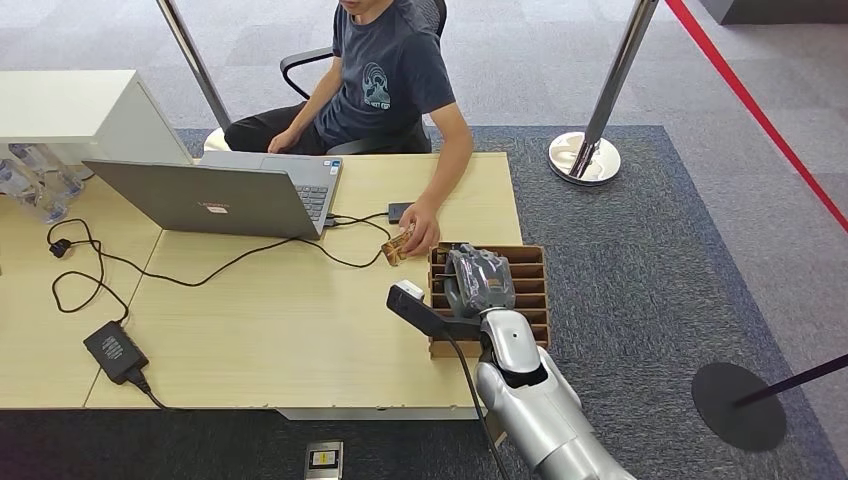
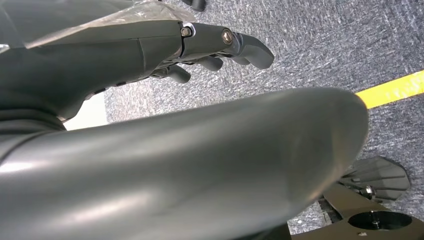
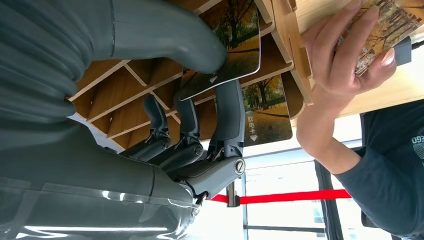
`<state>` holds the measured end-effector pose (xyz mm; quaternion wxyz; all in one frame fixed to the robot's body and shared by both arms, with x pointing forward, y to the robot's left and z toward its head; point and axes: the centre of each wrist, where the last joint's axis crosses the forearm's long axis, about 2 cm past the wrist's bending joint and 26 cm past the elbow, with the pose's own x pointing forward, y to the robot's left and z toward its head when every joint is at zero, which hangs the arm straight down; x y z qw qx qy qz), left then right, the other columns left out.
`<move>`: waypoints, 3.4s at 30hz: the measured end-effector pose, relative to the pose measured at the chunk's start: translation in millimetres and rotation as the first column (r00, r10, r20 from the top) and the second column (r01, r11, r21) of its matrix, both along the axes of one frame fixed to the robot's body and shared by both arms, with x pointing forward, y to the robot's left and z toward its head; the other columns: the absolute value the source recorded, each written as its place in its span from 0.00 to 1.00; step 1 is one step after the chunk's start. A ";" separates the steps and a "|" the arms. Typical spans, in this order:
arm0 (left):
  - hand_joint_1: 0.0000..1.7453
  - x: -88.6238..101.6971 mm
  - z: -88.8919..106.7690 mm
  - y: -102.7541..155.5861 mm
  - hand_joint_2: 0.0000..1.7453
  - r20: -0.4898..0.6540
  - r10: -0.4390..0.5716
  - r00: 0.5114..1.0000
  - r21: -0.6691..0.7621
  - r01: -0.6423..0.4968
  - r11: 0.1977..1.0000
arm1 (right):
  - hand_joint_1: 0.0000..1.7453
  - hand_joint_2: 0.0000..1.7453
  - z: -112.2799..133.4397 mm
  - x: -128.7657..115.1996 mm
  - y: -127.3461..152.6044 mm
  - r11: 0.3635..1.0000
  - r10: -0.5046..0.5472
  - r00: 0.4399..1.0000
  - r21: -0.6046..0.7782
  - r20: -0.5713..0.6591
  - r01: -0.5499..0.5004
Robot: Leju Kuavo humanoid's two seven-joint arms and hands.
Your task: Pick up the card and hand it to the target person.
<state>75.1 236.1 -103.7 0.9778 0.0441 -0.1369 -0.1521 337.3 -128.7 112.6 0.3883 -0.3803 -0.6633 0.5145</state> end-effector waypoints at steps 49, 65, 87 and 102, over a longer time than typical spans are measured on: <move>0.00 -0.1 0.0 -0.3 0.00 0.000 0.000 1.000 -0.001 0.000 1.000 | 1.00 1.00 -4.5 -14.6 -11.0 1.000 -0.004 0.999 0.019 0.034 0.003; 0.00 0.0 0.0 -0.1 0.00 -0.001 0.003 1.000 0.000 -0.003 1.000 | 1.00 1.00 -2.0 -20.5 -13.1 1.000 0.003 0.999 0.026 0.052 -0.004; 0.00 0.7 0.4 -2.6 0.00 0.004 0.012 1.000 -0.010 -0.012 1.000 | 1.00 1.00 19.7 -23.3 -18.6 0.999 0.006 0.989 0.042 0.151 -0.013; 0.00 0.8 0.6 -4.3 0.00 0.013 0.023 1.000 -0.015 -0.023 1.000 | 1.00 1.00 44.3 -19.8 -23.2 0.996 0.034 0.963 0.069 0.267 -0.054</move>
